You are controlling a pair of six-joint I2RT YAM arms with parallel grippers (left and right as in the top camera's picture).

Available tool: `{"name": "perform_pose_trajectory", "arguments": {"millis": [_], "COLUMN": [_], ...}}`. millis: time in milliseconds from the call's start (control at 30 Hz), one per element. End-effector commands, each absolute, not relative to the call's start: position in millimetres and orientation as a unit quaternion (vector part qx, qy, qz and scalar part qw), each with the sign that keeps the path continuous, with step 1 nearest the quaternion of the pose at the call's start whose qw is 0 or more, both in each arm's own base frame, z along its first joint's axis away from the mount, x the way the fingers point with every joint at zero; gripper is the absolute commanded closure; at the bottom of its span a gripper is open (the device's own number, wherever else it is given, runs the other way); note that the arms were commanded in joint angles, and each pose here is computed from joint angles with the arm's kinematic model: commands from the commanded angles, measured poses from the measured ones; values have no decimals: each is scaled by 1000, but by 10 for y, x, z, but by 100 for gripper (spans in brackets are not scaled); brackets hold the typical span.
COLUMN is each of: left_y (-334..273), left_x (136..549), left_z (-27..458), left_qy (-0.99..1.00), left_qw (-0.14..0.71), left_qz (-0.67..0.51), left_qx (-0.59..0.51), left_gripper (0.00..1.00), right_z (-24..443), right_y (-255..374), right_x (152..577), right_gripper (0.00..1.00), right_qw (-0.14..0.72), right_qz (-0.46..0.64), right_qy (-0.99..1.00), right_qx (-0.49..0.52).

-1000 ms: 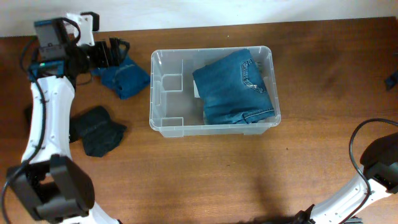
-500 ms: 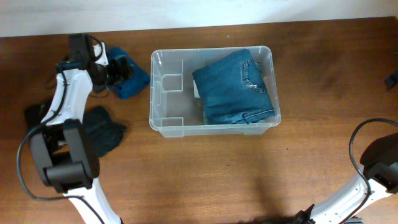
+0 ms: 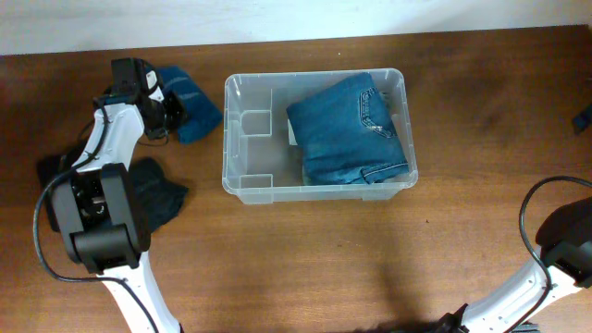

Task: Pack container
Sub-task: 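Reach the left gripper to the teal folded shirt and grasp it, then carry the teal shirt right and place it in the bin's left side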

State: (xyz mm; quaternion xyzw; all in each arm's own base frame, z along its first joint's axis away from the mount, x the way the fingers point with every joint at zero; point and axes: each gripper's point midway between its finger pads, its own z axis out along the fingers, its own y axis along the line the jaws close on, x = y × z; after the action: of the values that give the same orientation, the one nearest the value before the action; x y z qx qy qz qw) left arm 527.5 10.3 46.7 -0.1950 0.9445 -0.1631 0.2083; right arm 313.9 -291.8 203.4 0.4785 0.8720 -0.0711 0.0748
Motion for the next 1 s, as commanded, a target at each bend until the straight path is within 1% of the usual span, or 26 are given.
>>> {"name": "perform_pose_trajectory", "arguments": {"millis": [0, 133, 267, 367, 467, 567, 667, 767, 800, 833, 967], "left_y": [117, 122, 127, 104, 34, -214, -512, -812, -995, -1104, -1439], "left_x": [5289, 5318, 5314, 5224, 5098, 4925, 4712, 4508, 4395, 4327, 4063], "left_z": [438, 780, 1418, 1878, 2239, 2569, 2775, 2851, 2843, 2819, 2692], "left_qy": [946, 949, 950, 950, 950, 946, 939, 934, 929, 927, 926], "left_qw": [202, 217, 245, 259, 271, 285, 287, 278, 267, 258, 212], "left_qz": [-156, -151, -142, -138, -136, -154, -171, -178, -176, -175, -184], "left_qx": [-197, -172, -131, -107, -73, 11, 77, 141, 186, 209, 254], "left_gripper": [99, 99, 99, 99, 99, 99, 99, 99, 99, 99, 99], "right_z": [2119, 2119, 2119, 2119, 2119, 2119, 2119, 2119, 2119, 2119, 2119], "right_y": [-2923, -2923, -2923, -2923, -2923, -2923, -2923, -2923, -2923, -2923, -2923], "right_x": [3100, 3100, 3100, 3100, 3100, 3100, 3100, 3100, 3100, 3100, 3100], "right_gripper": [2, 2, 2, 2, 2, 2, 2, 1, 2, 1, 2], "right_qw": [83, 83, 83, 83, 83, 83, 83, 83, 83, 83, 83], "right_qz": [-79, -79, -79, -79, -79, -79, -79, -79, -79, -79, -79], "right_qy": [868, 868, 868, 868, 868, 868, 868, 868, 868, 868, 868], "right_qx": [483, 483, 483, 483, 483, 483, 483, 483, 483, 483, 483]}}
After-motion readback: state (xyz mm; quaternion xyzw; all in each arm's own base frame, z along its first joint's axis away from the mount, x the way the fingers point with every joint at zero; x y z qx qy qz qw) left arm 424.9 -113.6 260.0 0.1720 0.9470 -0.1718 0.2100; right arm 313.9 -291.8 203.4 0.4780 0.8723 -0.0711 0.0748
